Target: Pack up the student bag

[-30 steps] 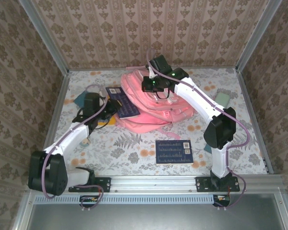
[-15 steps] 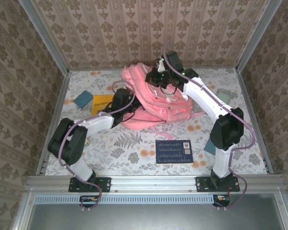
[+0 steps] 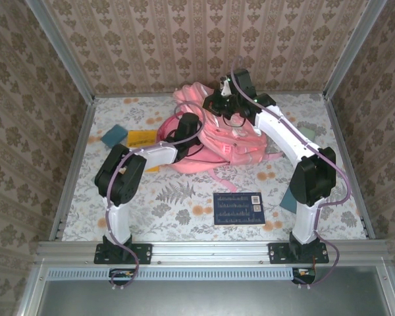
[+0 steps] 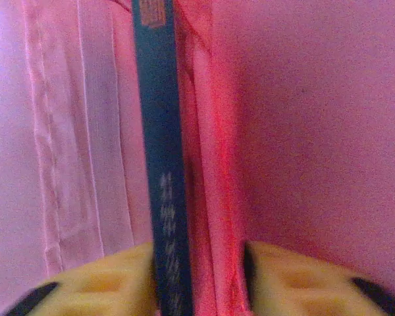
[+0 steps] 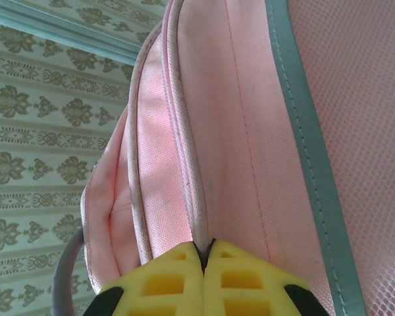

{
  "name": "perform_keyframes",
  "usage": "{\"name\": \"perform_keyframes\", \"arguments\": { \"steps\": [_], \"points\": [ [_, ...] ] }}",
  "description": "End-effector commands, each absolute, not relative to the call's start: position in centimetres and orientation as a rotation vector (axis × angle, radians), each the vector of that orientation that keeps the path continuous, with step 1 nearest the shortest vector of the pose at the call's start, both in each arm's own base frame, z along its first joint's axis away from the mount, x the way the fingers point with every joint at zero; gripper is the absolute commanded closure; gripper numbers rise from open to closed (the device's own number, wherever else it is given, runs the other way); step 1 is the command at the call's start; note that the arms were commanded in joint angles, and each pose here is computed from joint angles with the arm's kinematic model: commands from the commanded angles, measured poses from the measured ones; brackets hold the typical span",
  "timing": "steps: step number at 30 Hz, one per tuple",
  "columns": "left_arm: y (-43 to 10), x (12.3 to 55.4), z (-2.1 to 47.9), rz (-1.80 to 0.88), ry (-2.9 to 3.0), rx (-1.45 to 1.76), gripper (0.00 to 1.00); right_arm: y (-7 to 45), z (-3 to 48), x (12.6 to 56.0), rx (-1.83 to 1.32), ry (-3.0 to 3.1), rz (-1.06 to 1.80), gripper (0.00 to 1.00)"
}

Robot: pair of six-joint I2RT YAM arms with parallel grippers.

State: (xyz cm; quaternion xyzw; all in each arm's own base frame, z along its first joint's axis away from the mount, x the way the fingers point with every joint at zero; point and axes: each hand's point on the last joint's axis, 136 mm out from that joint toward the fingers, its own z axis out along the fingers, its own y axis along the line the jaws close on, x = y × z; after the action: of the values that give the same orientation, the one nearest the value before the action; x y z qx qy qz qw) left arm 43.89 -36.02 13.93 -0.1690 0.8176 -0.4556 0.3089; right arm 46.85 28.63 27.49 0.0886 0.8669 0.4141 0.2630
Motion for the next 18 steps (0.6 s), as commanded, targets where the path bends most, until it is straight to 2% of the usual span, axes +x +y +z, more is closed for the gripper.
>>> {"name": "perform_keyframes", "arguments": {
  "steps": [1,5,8,12,18],
  "points": [
    [-35.2,43.4,12.2,-1.110,2.239,-0.434,0.42,29.4,33.9,45.3,0.122,2.182,1.236,1.00],
    [-33.1,42.6,13.0,-1.020,2.274,-0.405,0.24,28.3,32.3,45.8,0.138,2.210,1.180,1.00],
    [-31.0,41.6,13.9,-0.928,2.298,-0.368,0.15,27.6,31.1,46.2,0.149,2.230,1.140,1.00],
    [-27.6,40.2,15.2,-0.840,2.317,-0.359,0.10,26.7,29.3,46.8,0.165,2.255,1.083,1.00],
    [-23.4,37.2,17.3,-0.740,2.334,-0.288,0.11,26.1,25.5,48.1,0.165,2.328,0.989,1.00]
  ]
}}
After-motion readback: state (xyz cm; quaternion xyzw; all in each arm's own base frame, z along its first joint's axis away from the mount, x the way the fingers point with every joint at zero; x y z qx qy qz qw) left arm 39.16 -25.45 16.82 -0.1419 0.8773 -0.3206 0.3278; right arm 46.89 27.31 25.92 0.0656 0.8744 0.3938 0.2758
